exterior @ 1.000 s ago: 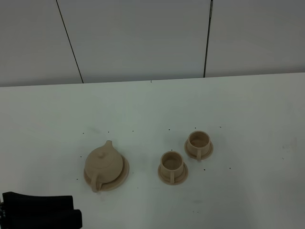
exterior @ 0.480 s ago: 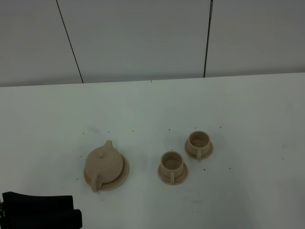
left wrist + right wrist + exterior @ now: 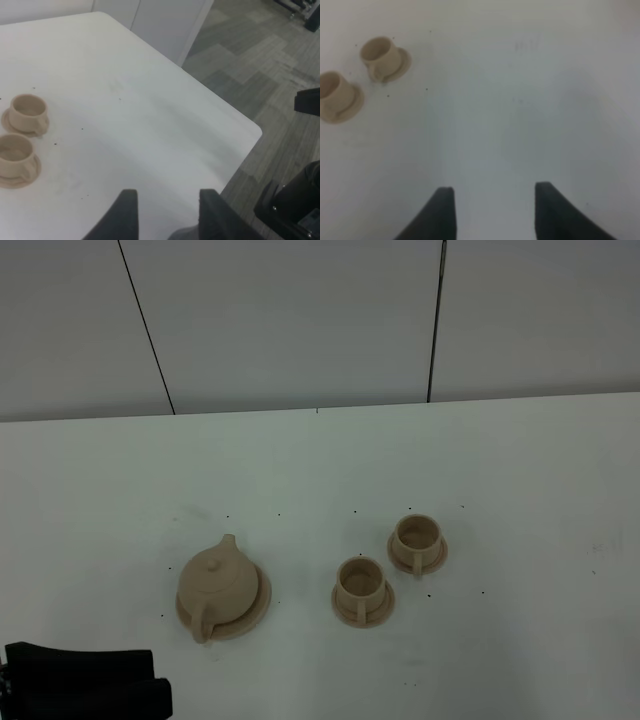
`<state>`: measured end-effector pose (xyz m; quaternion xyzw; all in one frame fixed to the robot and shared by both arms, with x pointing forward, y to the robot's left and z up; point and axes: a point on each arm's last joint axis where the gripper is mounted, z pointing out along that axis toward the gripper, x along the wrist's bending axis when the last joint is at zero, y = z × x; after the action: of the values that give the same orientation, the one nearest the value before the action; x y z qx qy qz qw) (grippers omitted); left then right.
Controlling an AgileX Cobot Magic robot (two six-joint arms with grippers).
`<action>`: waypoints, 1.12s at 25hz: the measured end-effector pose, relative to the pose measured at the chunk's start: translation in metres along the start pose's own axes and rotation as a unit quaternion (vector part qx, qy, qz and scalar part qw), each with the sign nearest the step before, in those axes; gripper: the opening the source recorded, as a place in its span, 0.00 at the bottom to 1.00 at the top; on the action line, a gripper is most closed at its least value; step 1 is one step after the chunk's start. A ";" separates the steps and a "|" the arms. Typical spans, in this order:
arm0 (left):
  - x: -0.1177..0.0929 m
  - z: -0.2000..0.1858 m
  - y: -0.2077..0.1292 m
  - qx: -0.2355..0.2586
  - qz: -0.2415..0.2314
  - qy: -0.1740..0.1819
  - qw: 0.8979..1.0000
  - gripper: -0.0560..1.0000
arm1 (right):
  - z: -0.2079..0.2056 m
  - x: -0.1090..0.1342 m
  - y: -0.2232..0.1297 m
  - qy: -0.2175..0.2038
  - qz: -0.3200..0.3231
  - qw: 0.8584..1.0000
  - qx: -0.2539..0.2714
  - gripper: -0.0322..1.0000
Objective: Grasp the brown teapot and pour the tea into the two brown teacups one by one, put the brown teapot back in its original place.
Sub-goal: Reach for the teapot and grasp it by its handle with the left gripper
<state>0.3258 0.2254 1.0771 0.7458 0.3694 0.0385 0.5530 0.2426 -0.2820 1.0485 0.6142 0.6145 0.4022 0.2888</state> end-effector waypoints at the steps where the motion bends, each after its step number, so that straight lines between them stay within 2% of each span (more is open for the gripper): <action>1: 0.000 0.000 0.000 -0.001 -0.005 0.002 1.000 0.39 | 0.000 0.000 0.000 0.001 0.000 1.000 0.000 0.38; 6: 0.004 0.000 0.003 -0.015 -0.037 0.020 0.999 0.39 | 0.000 0.000 0.000 0.003 0.002 1.000 -0.001 0.38; 10: 0.012 0.001 0.005 -0.025 -0.067 0.050 0.996 0.39 | 0.000 0.001 0.000 0.003 0.002 1.000 -0.001 0.38; 17: 0.047 0.026 0.004 0.056 -0.145 0.072 0.985 0.39 | 0.000 0.001 0.000 0.003 0.002 1.000 -0.001 0.38; 20: 0.061 0.036 0.016 0.079 -0.169 0.071 0.980 0.39 | 0.000 0.001 0.000 0.003 0.002 1.000 -0.001 0.38; 24: 0.072 0.045 0.038 0.102 -0.168 0.058 0.979 0.37 | 0.000 0.001 0.000 0.003 0.002 1.000 -0.001 0.38; 28: 0.079 0.052 0.052 0.138 -0.163 0.029 0.976 0.36 | 0.000 0.001 0.000 0.003 0.002 1.000 -0.001 0.38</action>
<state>0.4336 0.2245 1.0738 0.7431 0.5038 -0.0820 0.4327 0.2426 -0.2814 1.0488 0.6137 0.6140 0.4052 0.2867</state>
